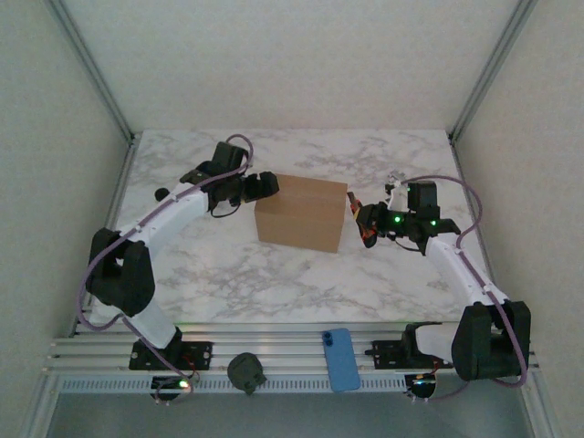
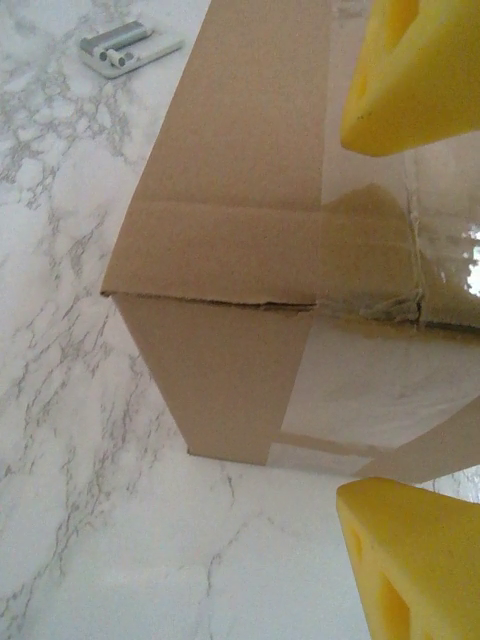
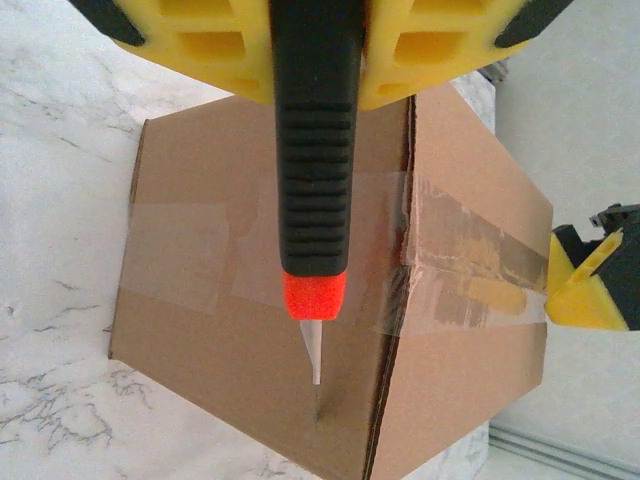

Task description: Unpack the express box

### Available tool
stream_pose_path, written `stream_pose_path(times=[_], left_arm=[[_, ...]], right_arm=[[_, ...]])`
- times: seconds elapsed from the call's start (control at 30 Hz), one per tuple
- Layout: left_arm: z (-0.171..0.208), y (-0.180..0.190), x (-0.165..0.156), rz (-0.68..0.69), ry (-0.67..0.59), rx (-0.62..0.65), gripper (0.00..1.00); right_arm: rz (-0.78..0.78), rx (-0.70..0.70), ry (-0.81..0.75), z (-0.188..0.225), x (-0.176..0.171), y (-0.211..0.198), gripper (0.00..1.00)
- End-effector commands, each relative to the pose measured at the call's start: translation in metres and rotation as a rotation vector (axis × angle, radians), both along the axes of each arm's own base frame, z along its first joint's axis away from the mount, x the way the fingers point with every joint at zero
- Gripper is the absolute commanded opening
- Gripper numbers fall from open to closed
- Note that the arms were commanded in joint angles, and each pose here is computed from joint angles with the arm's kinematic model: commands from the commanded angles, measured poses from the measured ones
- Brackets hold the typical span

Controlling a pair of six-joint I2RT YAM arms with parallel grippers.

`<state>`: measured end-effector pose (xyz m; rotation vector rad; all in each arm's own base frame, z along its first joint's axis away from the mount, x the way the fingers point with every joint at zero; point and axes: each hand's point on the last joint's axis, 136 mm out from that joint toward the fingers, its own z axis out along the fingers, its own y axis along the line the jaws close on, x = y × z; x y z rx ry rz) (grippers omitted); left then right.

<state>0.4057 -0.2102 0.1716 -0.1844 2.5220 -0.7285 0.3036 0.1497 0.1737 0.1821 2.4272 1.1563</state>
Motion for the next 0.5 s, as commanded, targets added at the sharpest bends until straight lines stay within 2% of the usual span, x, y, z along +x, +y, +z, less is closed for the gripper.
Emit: stream_pose_path(times=[0.0, 0.13, 0.33, 0.47], left_arm=[[0.014, -0.014, -0.009, -0.070, -0.016, -0.048, 0.80], [0.002, -0.013, -0.013, -0.079, 0.015, -0.012, 0.78], [-0.017, 0.008, -0.013, -0.021, 0.052, 0.113, 0.77], [-0.027, 0.021, -0.013, 0.011, 0.071, 0.177, 0.77]], right_arm=[[0.009, 0.014, -0.031, 0.015, 0.001, 0.003, 0.00], [0.009, 0.002, -0.033, 0.016, 0.000, 0.002, 0.00], [-0.025, -0.059, -0.062, 0.024, -0.006, -0.013, 0.00], [-0.022, -0.014, -0.100, 0.035, -0.014, -0.018, 0.00]])
